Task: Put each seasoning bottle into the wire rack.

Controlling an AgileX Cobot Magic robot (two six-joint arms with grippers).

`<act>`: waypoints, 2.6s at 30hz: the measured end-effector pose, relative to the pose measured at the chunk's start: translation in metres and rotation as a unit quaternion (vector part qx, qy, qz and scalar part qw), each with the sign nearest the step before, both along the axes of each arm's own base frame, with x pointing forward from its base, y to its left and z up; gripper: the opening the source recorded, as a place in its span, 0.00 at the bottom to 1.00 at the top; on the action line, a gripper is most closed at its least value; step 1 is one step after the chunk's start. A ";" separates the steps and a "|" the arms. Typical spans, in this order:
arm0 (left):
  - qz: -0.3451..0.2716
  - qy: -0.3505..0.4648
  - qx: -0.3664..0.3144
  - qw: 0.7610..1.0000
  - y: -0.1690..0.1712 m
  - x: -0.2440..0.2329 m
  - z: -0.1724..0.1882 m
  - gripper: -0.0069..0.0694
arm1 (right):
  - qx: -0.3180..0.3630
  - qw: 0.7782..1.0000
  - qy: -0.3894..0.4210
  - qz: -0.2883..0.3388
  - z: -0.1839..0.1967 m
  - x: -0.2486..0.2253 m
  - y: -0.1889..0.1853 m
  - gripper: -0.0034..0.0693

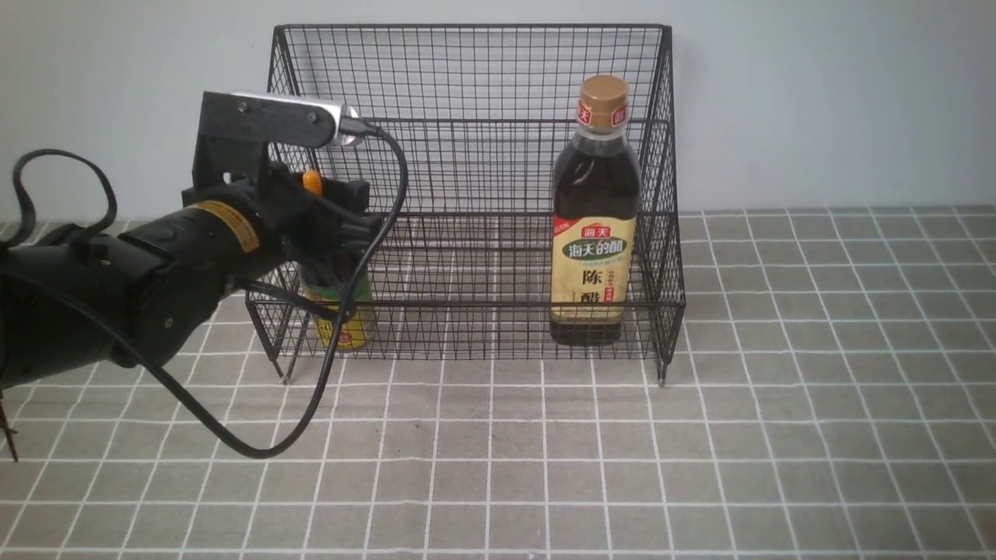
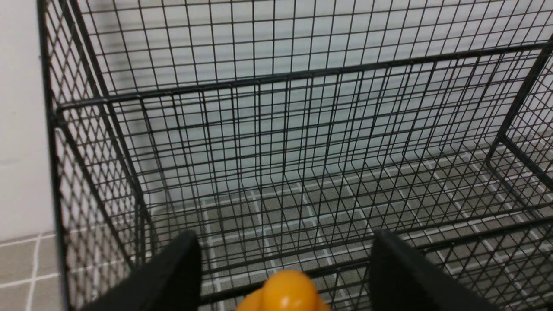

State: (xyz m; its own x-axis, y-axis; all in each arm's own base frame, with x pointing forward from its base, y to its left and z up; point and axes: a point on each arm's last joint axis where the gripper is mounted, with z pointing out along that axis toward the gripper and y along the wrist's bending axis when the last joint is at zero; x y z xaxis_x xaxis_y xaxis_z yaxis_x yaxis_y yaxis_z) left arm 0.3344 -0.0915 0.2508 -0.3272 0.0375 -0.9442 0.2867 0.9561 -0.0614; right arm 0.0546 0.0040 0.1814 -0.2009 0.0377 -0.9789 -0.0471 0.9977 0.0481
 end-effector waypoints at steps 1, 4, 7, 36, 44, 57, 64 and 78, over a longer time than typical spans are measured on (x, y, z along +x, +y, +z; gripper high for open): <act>0.000 0.000 0.000 1.000 0.000 0.000 0.001 0.74 | 0.000 1.000 0.000 0.000 0.000 0.000 0.000 0.03; 0.007 -0.005 0.003 1.000 0.004 -0.010 0.021 0.80 | 0.000 1.000 0.000 0.000 0.000 0.000 0.000 0.03; 0.024 0.004 0.012 1.000 0.012 -0.026 0.057 0.79 | 0.000 1.000 0.000 0.000 0.000 0.000 0.000 0.03; 0.092 -0.027 -0.039 0.995 0.088 -0.284 0.160 0.08 | 0.000 1.000 0.000 0.000 0.000 0.000 0.000 0.03; 0.082 -0.046 -0.009 0.996 0.089 -0.289 0.152 0.08 | 0.000 1.000 0.000 0.000 0.000 0.000 0.000 0.03; 0.131 -0.066 0.010 0.989 0.089 -0.285 -0.025 0.08 | 0.000 1.000 0.000 0.000 0.000 0.000 0.000 0.03; 0.133 -0.014 0.025 0.991 0.090 -0.282 -0.080 0.08 | 0.000 1.000 0.001 0.000 0.000 0.000 0.000 0.03; 0.133 -0.014 0.025 0.991 0.090 -0.282 -0.080 0.08 | 0.000 1.000 0.001 0.000 0.000 0.000 0.000 0.03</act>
State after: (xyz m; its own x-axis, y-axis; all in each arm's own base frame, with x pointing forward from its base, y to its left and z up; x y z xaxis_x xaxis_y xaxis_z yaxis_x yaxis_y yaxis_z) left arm 0.0521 -0.0019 0.1712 -0.3063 0.0013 -0.9519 0.0255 0.9997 -0.0068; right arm 0.0545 0.0040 0.1812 -0.2025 0.0376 -0.9786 -0.0472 0.9977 0.0481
